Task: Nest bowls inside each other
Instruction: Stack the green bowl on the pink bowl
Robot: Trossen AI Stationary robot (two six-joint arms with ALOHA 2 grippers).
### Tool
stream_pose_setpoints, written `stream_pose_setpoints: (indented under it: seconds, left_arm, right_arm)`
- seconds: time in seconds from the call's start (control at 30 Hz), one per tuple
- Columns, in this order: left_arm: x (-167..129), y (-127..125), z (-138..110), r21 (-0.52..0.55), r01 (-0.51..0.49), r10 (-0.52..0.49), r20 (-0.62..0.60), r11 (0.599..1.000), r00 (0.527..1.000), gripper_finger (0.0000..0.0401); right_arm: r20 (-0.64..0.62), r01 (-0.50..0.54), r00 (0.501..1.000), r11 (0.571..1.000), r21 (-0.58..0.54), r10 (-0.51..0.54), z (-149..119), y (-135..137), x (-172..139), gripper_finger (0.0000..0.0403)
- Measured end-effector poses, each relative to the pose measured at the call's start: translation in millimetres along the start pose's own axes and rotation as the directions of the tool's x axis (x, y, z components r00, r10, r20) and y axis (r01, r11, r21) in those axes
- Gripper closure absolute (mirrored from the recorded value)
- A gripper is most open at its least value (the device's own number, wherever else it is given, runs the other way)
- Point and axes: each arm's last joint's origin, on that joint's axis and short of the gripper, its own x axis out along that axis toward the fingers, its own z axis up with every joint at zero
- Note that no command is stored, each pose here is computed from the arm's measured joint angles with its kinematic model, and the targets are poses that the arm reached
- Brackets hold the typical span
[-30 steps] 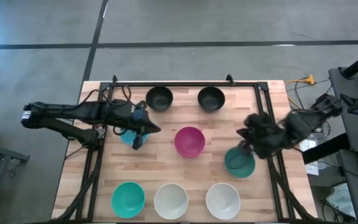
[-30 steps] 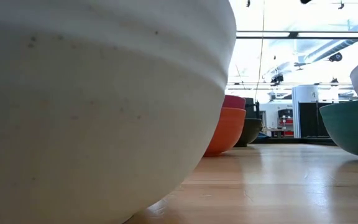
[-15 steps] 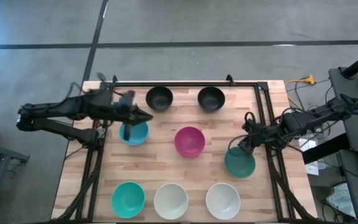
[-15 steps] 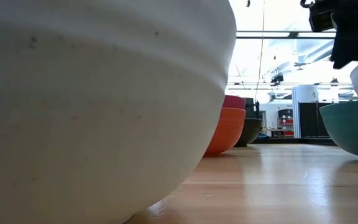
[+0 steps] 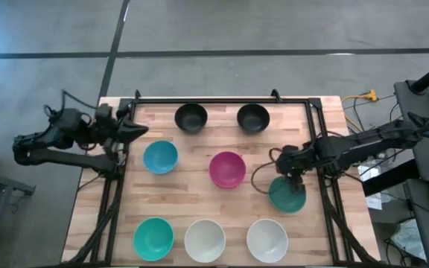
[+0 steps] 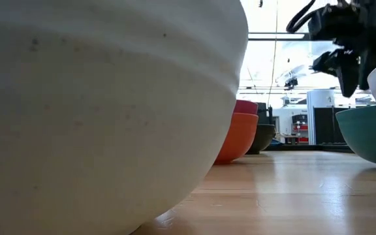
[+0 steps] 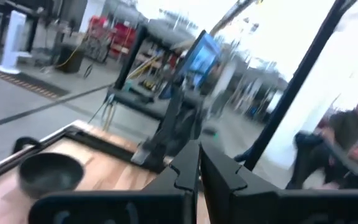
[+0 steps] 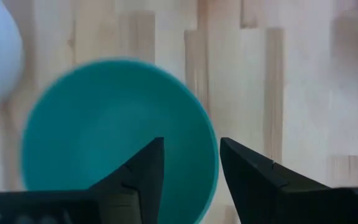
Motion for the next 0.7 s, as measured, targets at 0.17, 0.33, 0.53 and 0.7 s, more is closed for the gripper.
stream_pose_setpoints:
  seconds: [0.17,0.33,0.53,0.7]
  left_arm:
    - [-12.6,14.6,-27.9,-0.075,-0.016,0.019,0.043,0.997,0.999,0.0401]
    - [-23.5,26.8,-50.4,-0.128,-0.037,0.047,0.075,0.991,0.996,0.0401]
    - [-30.2,35.3,-68.3,-0.147,-0.035,0.046,0.074,0.988,0.996,0.0401]
    - [-35.4,37.9,-73.4,-0.180,-0.025,0.040,0.083,0.983,0.996,0.0401]
  right_arm:
    - [-0.110,0.007,0.994,0.997,-0.078,-0.016,6.9,0.1,22.4,0.0257]
    - [-0.201,0.016,0.979,0.996,-0.091,-0.034,11.3,-0.4,42.3,0.0267]
    - [-0.267,0.026,0.963,0.997,-0.076,-0.045,14.0,-0.8,58.1,0.0290]
    - [-0.256,0.065,0.964,0.997,-0.037,-0.072,21.0,-0.6,58.6,0.0301]
